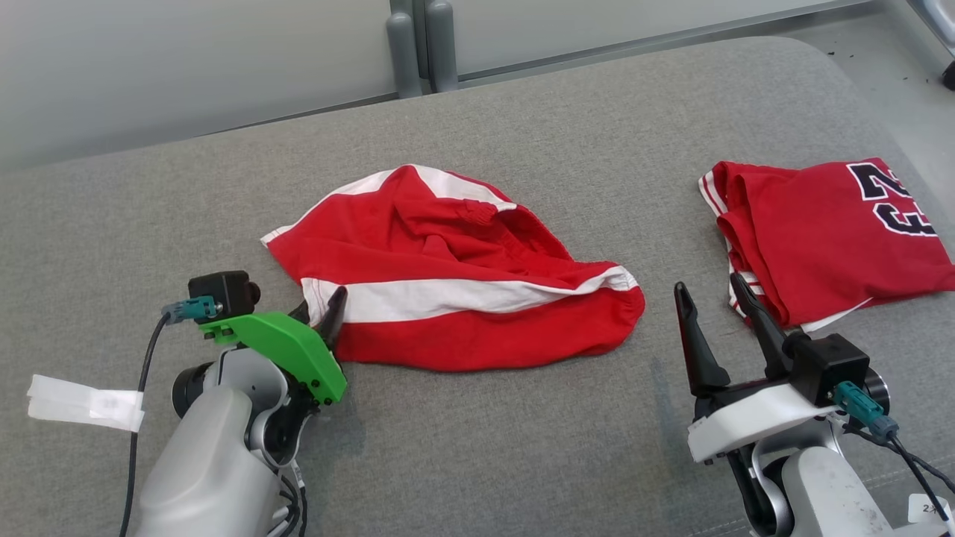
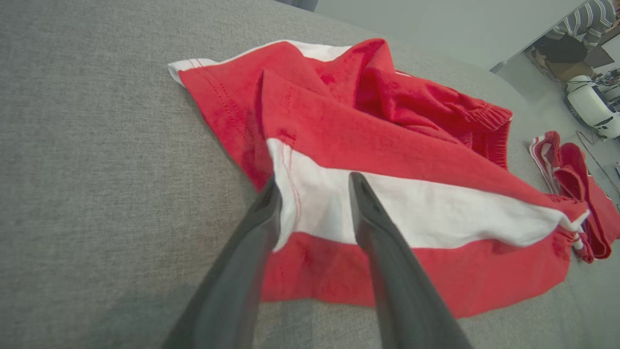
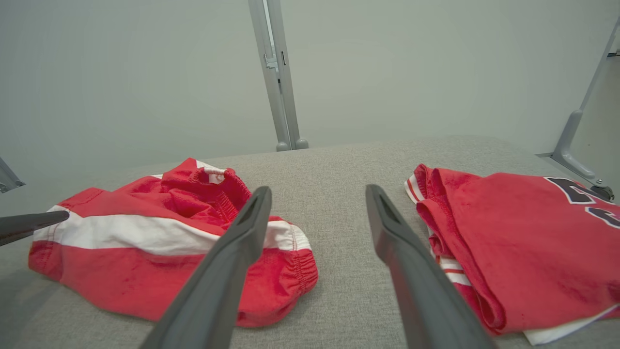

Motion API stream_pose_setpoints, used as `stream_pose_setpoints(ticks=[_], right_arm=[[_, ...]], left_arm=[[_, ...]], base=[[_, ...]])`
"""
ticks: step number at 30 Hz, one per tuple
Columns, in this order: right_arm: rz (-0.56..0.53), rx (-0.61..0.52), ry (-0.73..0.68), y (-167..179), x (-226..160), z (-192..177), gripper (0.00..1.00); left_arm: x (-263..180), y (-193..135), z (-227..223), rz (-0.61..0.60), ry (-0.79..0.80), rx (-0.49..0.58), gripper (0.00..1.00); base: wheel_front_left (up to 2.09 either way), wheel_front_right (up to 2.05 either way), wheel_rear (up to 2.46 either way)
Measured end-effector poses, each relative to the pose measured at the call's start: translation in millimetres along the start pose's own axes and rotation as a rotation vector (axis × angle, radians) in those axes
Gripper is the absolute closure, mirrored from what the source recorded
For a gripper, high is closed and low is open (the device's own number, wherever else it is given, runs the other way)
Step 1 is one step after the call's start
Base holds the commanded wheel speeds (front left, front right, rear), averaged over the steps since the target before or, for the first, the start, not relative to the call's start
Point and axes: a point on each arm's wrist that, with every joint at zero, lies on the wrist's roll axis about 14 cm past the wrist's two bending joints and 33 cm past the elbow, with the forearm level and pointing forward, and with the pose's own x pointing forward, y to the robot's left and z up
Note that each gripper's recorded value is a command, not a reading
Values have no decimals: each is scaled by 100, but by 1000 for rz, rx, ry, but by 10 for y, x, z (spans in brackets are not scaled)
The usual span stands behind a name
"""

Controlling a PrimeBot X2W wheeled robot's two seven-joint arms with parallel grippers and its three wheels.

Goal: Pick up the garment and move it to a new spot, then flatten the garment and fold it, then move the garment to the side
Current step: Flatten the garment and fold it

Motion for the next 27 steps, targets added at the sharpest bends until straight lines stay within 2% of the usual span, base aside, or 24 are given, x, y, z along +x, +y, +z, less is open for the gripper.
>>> stream_pose_setpoints(ticks=[1, 2, 3, 13, 23, 27], right_arm=[[-1, 0, 0, -4, -4, 1, 0], [-3, 0, 0, -8, -8, 2, 0], [-4, -1, 0, -12, -12, 2, 0], [-9, -5, 27, -29, -33, -39, 0], [25, -11, 121, 77, 21, -220, 0], [69, 1, 164, 228, 68, -319, 0]], left_arm=[[4, 10, -4, 4, 1, -1, 75], [5, 18, -10, 7, 1, -1, 98], [4, 26, -16, 11, 1, -1, 100], [-111, -53, 129, -21, -115, -31, 100], [-549, 247, 83, 47, -200, -91, 100], [-728, 389, 94, 102, -225, -108, 100]], base=[[0, 0, 0], [0, 0, 0], [0, 0, 0], [0, 0, 0], [0, 0, 0], [0, 0, 0]])
